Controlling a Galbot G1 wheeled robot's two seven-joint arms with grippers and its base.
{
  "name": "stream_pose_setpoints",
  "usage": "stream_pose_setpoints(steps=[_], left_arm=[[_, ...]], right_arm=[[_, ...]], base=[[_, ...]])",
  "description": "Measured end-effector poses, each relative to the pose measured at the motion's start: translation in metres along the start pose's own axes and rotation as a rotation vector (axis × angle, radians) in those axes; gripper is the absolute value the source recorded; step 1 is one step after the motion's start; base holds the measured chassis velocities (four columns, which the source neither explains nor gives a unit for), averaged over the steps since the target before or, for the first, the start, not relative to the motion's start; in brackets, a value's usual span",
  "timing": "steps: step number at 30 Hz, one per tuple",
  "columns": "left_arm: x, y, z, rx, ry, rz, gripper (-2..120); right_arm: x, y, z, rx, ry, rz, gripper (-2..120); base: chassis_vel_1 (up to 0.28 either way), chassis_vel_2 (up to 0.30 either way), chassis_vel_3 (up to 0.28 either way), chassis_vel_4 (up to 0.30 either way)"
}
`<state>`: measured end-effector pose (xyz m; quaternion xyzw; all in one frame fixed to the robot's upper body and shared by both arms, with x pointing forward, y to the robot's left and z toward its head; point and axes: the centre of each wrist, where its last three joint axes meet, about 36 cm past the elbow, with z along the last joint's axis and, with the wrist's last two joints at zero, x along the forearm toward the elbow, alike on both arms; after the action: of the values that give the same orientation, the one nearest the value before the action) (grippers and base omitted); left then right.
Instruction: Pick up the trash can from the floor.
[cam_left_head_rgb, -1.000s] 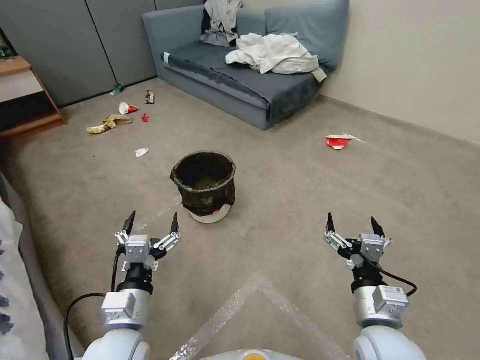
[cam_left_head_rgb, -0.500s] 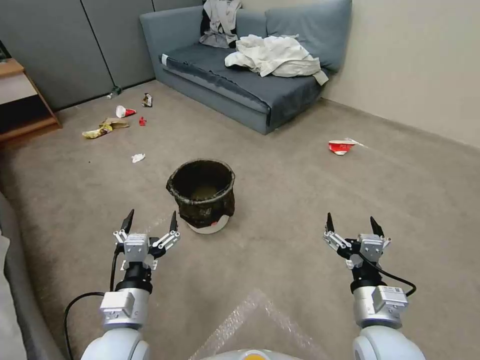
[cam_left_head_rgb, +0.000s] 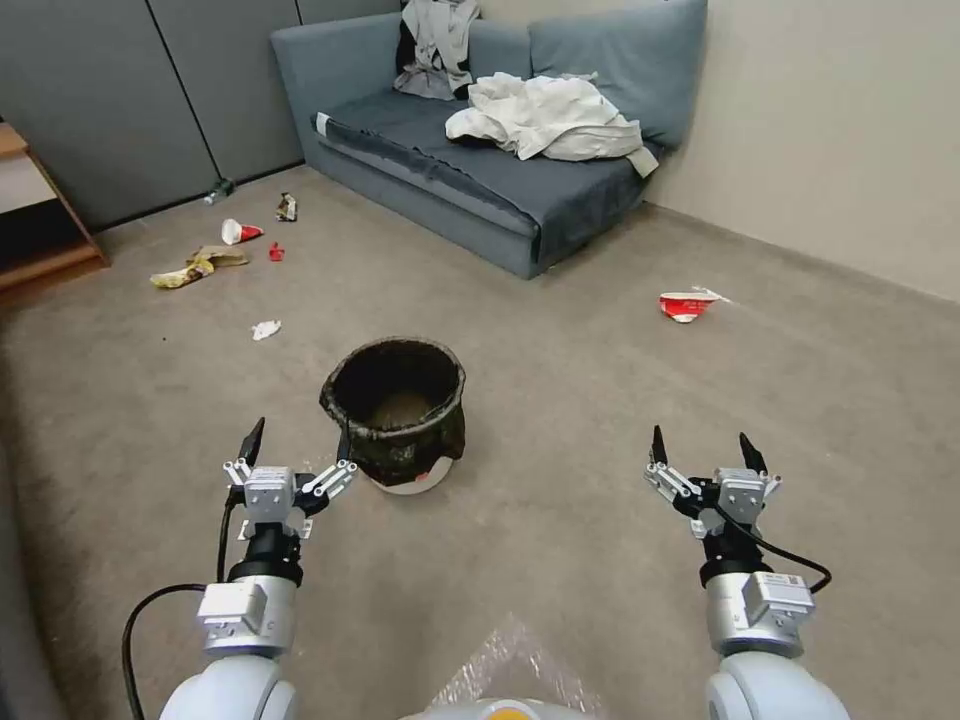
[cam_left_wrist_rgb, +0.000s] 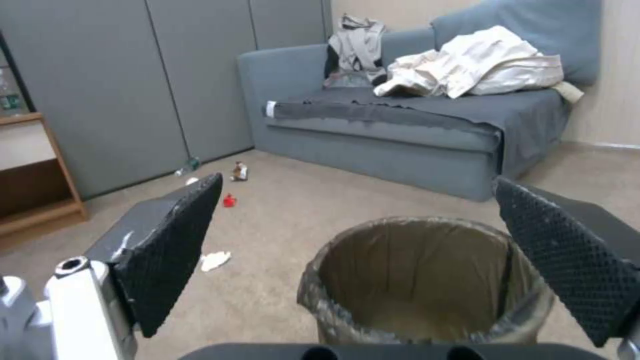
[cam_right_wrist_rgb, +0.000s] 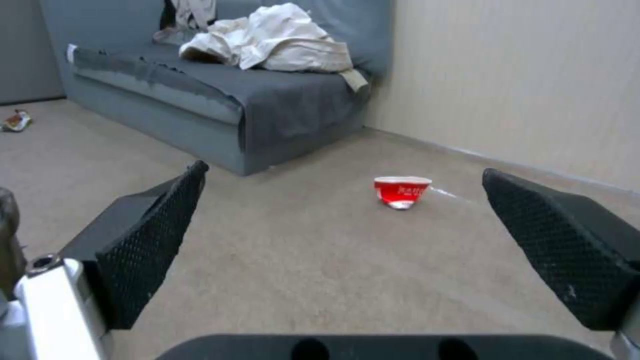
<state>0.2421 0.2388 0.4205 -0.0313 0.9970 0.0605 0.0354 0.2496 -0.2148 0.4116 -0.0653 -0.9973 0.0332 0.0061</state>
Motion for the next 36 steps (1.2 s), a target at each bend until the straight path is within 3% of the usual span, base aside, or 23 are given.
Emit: stream_pose_setpoints(steps=[21, 25, 31, 36], left_arm=[[-0.013, 0.006, 0.001, -0.006, 0.038, -0.014, 100], [-0.027, 0.011, 0.0, 0.002, 0.084, -0.028, 100], [-0.051, 0.028, 0.001, 0.039, 0.221, -0.05, 100], [-0.065, 0.04, -0.001, 0.072, 0.349, -0.022, 100]], right_arm=[[-0.002, 0.002, 0.001, 0.005, -0.004, 0.011, 100], [-0.005, 0.002, 0.003, 0.004, -0.011, 0.027, 100], [-0.006, 0.002, 0.005, 0.003, -0.009, 0.029, 100], [-0.008, 0.002, 0.009, 0.005, -0.003, 0.027, 100]], base=[[-0.1, 0.103, 0.101, -0.103], [-0.087, 0.09, 0.077, -0.091], [-0.011, 0.017, 0.021, -0.014], [0.0, 0.0, 0.0, 0.0]])
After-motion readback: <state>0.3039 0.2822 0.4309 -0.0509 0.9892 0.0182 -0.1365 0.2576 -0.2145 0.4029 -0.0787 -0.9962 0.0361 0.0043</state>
